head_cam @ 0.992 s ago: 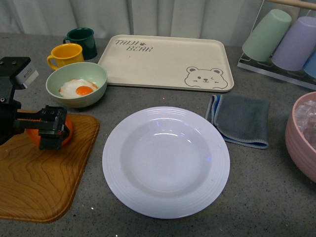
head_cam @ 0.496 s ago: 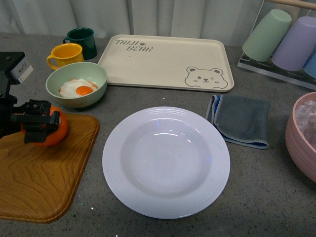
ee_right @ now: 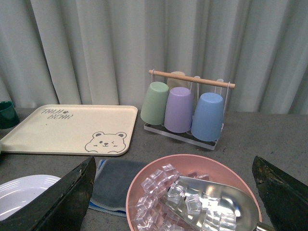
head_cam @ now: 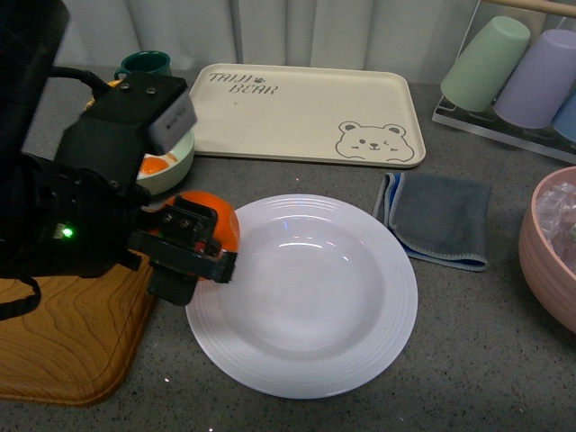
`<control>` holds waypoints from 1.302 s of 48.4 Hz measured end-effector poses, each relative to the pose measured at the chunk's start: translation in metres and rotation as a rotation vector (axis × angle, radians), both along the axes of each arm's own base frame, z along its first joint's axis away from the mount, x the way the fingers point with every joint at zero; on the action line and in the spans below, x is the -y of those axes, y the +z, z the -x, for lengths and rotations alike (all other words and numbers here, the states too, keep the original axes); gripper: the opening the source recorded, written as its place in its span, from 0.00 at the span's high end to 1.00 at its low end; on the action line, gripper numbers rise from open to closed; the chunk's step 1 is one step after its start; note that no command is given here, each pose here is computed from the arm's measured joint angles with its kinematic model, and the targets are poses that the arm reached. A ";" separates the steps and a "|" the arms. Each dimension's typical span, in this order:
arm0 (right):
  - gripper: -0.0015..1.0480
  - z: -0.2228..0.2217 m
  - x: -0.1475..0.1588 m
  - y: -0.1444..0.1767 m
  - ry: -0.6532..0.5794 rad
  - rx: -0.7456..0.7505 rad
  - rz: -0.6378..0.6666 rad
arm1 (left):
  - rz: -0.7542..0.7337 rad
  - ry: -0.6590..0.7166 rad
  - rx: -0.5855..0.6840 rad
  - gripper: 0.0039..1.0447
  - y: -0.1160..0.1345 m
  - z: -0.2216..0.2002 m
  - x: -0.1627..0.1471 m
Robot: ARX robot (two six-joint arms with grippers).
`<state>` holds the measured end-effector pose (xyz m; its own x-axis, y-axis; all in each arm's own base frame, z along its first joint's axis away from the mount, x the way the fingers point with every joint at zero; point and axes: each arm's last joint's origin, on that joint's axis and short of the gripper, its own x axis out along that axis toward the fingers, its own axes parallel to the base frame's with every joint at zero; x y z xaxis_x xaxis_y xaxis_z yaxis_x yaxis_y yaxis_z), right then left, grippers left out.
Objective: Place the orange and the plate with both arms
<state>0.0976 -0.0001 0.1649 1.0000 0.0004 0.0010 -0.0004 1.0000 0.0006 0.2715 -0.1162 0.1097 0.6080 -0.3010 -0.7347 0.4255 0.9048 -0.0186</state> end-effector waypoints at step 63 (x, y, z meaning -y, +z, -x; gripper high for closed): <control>0.09 0.000 0.000 0.000 0.000 0.000 0.000 | -0.014 -0.048 0.039 0.06 -0.003 -0.030 0.038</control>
<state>0.0976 0.0000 0.1649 1.0000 0.0008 0.0010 -0.0008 1.0000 0.0002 0.3016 -0.1541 0.1066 0.6215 -0.3206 -0.7148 0.4687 0.8833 0.0114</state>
